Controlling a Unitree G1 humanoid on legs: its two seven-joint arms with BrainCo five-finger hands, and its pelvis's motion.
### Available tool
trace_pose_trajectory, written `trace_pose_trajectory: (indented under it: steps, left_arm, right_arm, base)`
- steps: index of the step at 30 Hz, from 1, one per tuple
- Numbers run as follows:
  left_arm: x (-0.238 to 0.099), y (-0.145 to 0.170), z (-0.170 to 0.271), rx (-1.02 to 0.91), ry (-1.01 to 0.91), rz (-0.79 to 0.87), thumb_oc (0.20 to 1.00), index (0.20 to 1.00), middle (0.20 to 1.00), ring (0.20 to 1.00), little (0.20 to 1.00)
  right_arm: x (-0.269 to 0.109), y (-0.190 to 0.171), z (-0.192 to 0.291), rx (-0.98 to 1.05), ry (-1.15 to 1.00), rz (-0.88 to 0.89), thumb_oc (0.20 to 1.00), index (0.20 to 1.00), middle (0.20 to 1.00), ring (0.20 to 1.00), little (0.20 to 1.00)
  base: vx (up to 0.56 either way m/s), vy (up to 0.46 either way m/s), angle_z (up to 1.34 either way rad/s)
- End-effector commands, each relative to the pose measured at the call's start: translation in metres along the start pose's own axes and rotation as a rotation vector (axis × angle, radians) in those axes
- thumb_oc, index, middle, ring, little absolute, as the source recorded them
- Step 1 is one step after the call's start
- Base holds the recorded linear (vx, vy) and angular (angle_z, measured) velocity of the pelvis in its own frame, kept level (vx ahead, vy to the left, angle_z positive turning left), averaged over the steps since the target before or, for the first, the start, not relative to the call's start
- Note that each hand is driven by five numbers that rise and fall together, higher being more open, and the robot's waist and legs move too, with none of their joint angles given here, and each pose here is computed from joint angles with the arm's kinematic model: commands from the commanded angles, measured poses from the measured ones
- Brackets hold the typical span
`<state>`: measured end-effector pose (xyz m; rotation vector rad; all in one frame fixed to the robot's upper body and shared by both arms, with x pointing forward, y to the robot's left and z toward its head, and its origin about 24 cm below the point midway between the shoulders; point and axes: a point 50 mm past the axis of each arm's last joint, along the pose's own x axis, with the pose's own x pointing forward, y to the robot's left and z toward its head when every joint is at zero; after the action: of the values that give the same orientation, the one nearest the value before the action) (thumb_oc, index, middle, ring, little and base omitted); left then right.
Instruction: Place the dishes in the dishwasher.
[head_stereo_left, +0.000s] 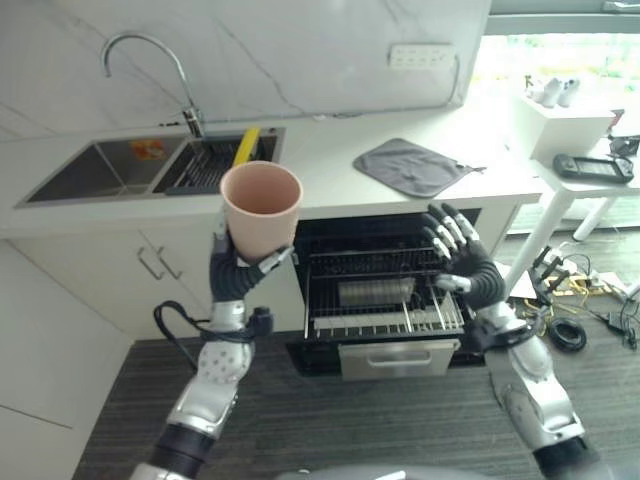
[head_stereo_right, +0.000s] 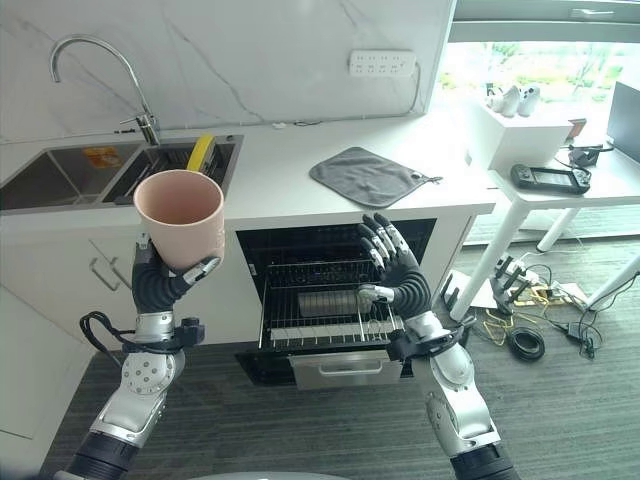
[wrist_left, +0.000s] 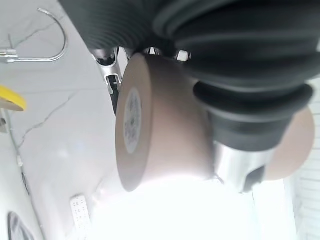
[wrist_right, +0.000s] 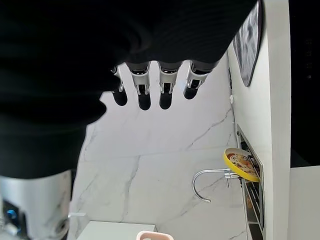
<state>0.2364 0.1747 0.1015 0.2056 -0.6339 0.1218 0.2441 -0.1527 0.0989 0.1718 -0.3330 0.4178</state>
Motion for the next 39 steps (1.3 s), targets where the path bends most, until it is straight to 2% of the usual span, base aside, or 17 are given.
trace_pose_trajectory:
  steps: [1, 8, 10, 20, 28, 39]
  left_arm:
    - [0.027, -0.003, 0.017, -0.013, -0.146, -0.023, 0.2, 0.2, 0.2, 0.2, 0.2]
    - [0.024, -0.018, 0.005, -0.034, -0.038, -0.094, 0.2, 0.2, 0.2, 0.2, 0.2]
    - [0.025, -0.034, 0.004, -0.059, -0.016, -0.151, 0.2, 0.2, 0.2, 0.2, 0.2]
    - [0.026, -0.051, 0.008, -0.084, -0.026, -0.227, 0.2, 0.2, 0.2, 0.2, 0.2]
    - [0.025, -0.063, 0.015, -0.06, -0.078, -0.297, 0.2, 0.2, 0.2, 0.2, 0.2]
    - [0.018, -0.073, 0.016, -0.115, -0.036, -0.358, 0.2, 0.2, 0.2, 0.2, 0.2]
  right_arm:
    - [0.02, 0.006, 0.026, -0.02, -0.121, 0.039, 1.0, 1.0, 1.0, 1.0, 1.0]
    - [0.035, 0.027, 0.029, -0.025, -0.096, 0.136, 1.0, 1.0, 1.0, 1.0, 1.0]
    - [0.042, 0.049, 0.029, -0.058, -0.089, 0.209, 1.0, 1.0, 1.0, 1.0, 1.0]
    - [0.051, 0.063, 0.033, -0.083, -0.1, 0.247, 1.0, 1.0, 1.0, 1.0, 1.0]
    - [0.054, 0.068, 0.03, -0.038, -0.087, 0.235, 1.0, 1.0, 1.0, 1.0, 1.0]
    - [0.06, 0.068, 0.033, -0.047, -0.115, 0.173, 1.0, 1.0, 1.0, 1.0, 1.0]
  base:
    - [0.01, -0.007, 0.11]
    - [0.0, -0.009, 0.11]
    - [0.0, 0.0, 0.0]
    - [0.0, 0.0, 0.0]
    - [0.0, 0.0, 0.0]
    - [0.0, 0.0, 0.0]
